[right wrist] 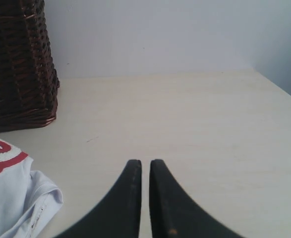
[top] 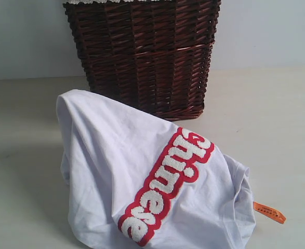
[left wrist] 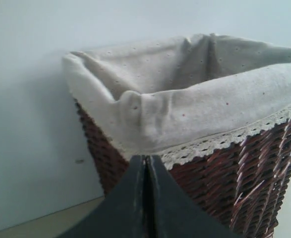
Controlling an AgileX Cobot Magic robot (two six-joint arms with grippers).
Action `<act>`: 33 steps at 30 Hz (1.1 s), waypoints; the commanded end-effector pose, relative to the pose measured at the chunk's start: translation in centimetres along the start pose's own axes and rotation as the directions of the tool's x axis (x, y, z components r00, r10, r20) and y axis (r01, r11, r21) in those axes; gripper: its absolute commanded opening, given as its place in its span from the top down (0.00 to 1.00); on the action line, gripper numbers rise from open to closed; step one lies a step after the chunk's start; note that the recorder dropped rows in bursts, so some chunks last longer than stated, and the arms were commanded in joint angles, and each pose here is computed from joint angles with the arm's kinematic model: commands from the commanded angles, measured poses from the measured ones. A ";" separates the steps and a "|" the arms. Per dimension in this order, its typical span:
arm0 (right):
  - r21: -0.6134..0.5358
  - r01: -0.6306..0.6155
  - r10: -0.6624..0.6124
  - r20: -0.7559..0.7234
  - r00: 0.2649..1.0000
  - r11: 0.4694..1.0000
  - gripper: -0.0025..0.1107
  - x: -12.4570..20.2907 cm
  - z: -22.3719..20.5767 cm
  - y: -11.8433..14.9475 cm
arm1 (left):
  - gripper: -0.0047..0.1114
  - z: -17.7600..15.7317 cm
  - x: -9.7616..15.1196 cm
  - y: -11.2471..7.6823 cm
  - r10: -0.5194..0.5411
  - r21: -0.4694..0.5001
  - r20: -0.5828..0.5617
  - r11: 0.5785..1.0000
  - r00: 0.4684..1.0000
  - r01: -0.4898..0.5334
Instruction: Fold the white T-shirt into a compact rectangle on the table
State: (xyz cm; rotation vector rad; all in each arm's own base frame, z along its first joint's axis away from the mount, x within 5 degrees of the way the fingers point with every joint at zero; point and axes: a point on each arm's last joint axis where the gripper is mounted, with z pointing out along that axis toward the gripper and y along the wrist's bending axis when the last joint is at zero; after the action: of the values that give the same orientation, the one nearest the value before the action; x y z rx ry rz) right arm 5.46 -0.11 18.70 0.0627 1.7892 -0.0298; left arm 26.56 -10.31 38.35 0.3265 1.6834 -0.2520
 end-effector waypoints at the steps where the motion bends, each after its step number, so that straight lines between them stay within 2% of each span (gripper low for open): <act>1: -0.002 0.006 -0.006 0.007 1.000 1.000 0.92 0.1 0.0 0.0 | 0.96 -6.0 -0.9 0.7 -0.068 -0.059 0.024 0.996 0.997 0.070; 5: -0.002 0.006 -0.006 0.007 1.000 1.000 0.92 0.1 0.0 0.0 | 0.96 -12.0 -0.3 0.8 -0.092 -0.049 0.127 0.994 0.988 0.099; 8: -0.002 0.006 -0.006 0.007 1.000 1.000 0.92 0.1 0.0 0.0 | 0.96 -16.2 1.8 0.9 -0.093 -0.061 0.169 0.993 0.981 0.104; 11: -0.002 0.006 -0.006 0.007 1.000 1.000 0.92 0.1 0.0 0.0 | 0.96 -19.0 5.1 1.3 -0.103 -0.119 0.108 0.986 0.989 0.116; 14: -0.002 0.006 -0.006 0.007 1.000 1.000 0.92 0.1 0.0 0.0 | 0.96 -20.8 9.2 2.0 -0.134 -0.211 -0.030 0.970 0.991 0.125; 18: -0.002 0.006 -0.006 0.007 1.000 1.000 0.92 0.1 0.0 0.0 | 0.96 -22.6 13.1 2.6 -0.185 -0.319 -0.193 0.941 0.964 0.117; 19: -0.002 0.006 -0.006 0.007 1.000 1.000 0.92 0.1 0.0 0.0 | 0.96 -22.8 13.5 2.7 -0.188 -0.326 -0.193 0.938 0.963 0.118; 27: -0.002 0.006 -0.006 0.007 1.000 1.000 0.92 0.1 0.0 0.0 | 0.96 -24.1 13.4 3.0 -0.172 -0.350 -0.112 0.929 0.979 0.123; 30: -0.002 0.006 -0.006 0.007 1.000 1.000 0.92 0.1 0.0 0.0 | 0.96 -24.3 13.7 2.7 -0.140 -0.308 -0.052 0.944 0.989 0.117; 33: -0.002 0.006 -0.006 0.007 1.000 1.000 0.92 0.1 0.0 0.0 | 0.96 -23.4 15.3 2.1 -0.068 -0.240 0.019 0.968 0.997 0.071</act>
State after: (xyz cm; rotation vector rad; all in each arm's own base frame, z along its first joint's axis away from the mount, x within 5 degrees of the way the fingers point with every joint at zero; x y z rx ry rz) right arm 5.46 -0.11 18.70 0.0627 1.7892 -0.0298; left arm 3.44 1.47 27.71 0.0180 1.7697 -0.0814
